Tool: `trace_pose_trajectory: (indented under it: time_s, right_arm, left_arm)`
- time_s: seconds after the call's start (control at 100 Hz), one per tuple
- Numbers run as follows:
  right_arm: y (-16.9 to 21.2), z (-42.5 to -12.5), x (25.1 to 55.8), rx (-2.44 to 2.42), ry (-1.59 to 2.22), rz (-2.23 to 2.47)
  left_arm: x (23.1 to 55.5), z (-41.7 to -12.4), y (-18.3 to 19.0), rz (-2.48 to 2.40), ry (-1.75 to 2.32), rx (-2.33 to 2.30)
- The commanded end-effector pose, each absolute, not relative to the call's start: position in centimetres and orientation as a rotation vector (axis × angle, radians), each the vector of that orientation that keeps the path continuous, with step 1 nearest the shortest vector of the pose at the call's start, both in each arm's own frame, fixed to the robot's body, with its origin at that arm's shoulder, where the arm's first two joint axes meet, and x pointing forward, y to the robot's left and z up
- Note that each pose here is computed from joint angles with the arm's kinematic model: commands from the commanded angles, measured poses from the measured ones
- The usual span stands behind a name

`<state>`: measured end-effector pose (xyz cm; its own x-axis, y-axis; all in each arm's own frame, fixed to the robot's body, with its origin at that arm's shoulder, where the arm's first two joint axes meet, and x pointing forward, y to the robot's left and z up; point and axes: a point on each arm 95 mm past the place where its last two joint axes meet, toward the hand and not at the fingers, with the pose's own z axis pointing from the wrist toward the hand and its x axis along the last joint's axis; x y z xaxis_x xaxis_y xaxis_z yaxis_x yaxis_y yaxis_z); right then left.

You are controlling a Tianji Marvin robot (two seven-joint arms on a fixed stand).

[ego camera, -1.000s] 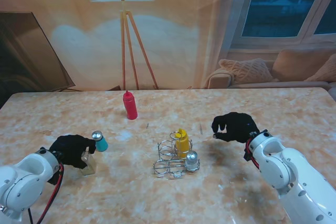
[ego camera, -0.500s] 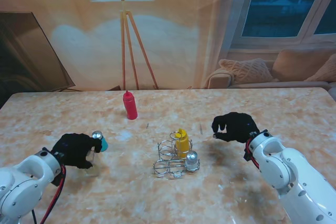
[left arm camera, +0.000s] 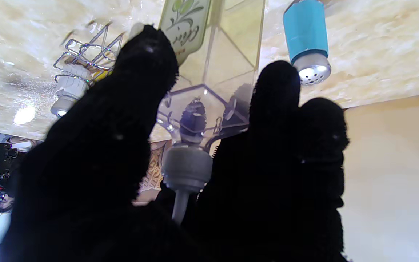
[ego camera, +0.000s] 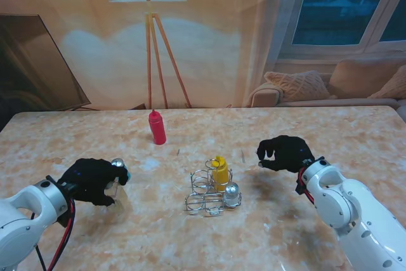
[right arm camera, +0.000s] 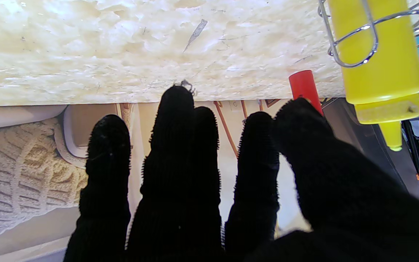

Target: Place the seasoning bottles into the rack

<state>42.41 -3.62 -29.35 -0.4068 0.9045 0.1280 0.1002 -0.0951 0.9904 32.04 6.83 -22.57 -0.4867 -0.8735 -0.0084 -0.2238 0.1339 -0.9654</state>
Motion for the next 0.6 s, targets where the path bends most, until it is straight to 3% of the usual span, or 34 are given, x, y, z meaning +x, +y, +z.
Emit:
trace_pose_trajectory:
  time_s: [0.0,0.59]
  right_arm:
    - [-3.4,-29.8,42.1,1.136,1.544,1.566]
    - [-3.4,-29.8,42.2,1.143,1.546,1.563]
  left_arm:
    - [31.7,-22.3,6.4,-1.373,1.808,-1.054]
    - [32.7,-21.7,2.6,-1.458,1.781,-1.147]
